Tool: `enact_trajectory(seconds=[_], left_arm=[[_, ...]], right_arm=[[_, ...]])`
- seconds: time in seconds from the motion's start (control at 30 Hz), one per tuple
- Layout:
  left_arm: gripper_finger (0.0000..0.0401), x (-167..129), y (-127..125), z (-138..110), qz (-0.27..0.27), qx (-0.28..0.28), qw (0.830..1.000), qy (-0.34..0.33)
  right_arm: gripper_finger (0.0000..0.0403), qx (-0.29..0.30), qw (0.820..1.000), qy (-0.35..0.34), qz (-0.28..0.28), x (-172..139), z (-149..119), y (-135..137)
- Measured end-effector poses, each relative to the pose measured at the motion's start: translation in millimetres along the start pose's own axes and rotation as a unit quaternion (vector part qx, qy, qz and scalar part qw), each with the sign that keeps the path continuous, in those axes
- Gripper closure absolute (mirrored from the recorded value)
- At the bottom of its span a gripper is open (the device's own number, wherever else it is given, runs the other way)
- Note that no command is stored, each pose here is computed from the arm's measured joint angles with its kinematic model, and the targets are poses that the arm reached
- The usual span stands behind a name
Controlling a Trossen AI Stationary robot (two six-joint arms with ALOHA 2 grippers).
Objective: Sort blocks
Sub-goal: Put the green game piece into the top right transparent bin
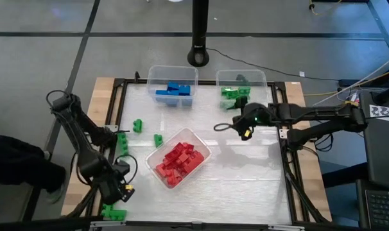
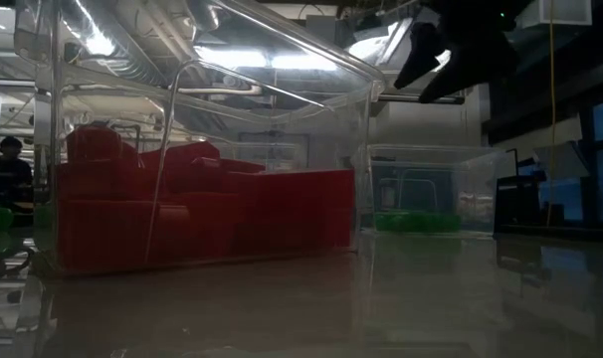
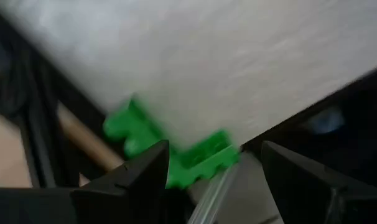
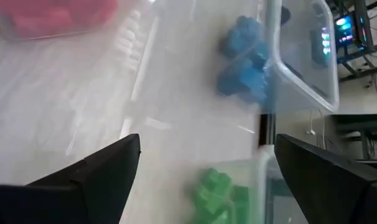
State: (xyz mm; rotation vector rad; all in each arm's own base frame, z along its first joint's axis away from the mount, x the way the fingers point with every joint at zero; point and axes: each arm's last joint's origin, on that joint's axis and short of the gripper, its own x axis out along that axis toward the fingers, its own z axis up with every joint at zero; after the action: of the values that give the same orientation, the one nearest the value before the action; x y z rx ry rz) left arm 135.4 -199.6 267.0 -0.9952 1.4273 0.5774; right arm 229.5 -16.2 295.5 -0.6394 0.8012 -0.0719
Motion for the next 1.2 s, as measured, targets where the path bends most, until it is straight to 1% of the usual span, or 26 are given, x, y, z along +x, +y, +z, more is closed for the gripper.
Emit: enact_trajectory(seconds=[0.07,0.13,0.3,0.43,0.63,0.73,0.8,0.87,1.03,1.2], left_arm=[[0.0161,12,-4,-2,0.041,-0.021,0.998,0.032],[0.0161,25,-8,-4,0.076,-0.035,0.995,0.050],[0.0161,57,-16,-6,0.144,-0.061,0.986,0.060],[0.0161,76,-19,-7,0.182,-0.088,0.978,0.057],[0.0161,92,-20,-9,0.206,-0.118,0.970,0.049],[0.0161,97,-21,-14,0.209,-0.134,0.967,0.055],[0.0161,99,-19,-18,0.222,-0.144,0.962,0.062],[0.0161,99,-15,-22,0.236,-0.157,0.957,0.056],[0.0161,100,-9,-27,0.248,-0.162,0.954,0.049],[0.0161,100,-9,-27,0.243,-0.155,0.957,0.047]], right_arm=[[0.0031,-0.003,1.000,-0.006,0.003,3,0,8],[0.0031,-0.007,1.000,-0.012,0.010,6,0,16],[0.0031,-0.012,0.999,-0.027,0.021,10,0,31],[0.0031,-0.017,0.999,-0.041,0.024,10,2,37],[0.0031,-0.016,0.998,-0.055,0.019,10,5,38],[0.0031,-0.017,0.998,-0.054,0.019,10,5,38],[0.0031,-0.017,0.998,-0.055,0.019,10,5,38],[0.0031,-0.017,0.998,-0.055,0.019,10,5,38],[0.0031,-0.015,0.998,-0.060,0.017,10,6,37],[0.0031,-0.015,0.998,-0.060,0.018,10,6,37]])
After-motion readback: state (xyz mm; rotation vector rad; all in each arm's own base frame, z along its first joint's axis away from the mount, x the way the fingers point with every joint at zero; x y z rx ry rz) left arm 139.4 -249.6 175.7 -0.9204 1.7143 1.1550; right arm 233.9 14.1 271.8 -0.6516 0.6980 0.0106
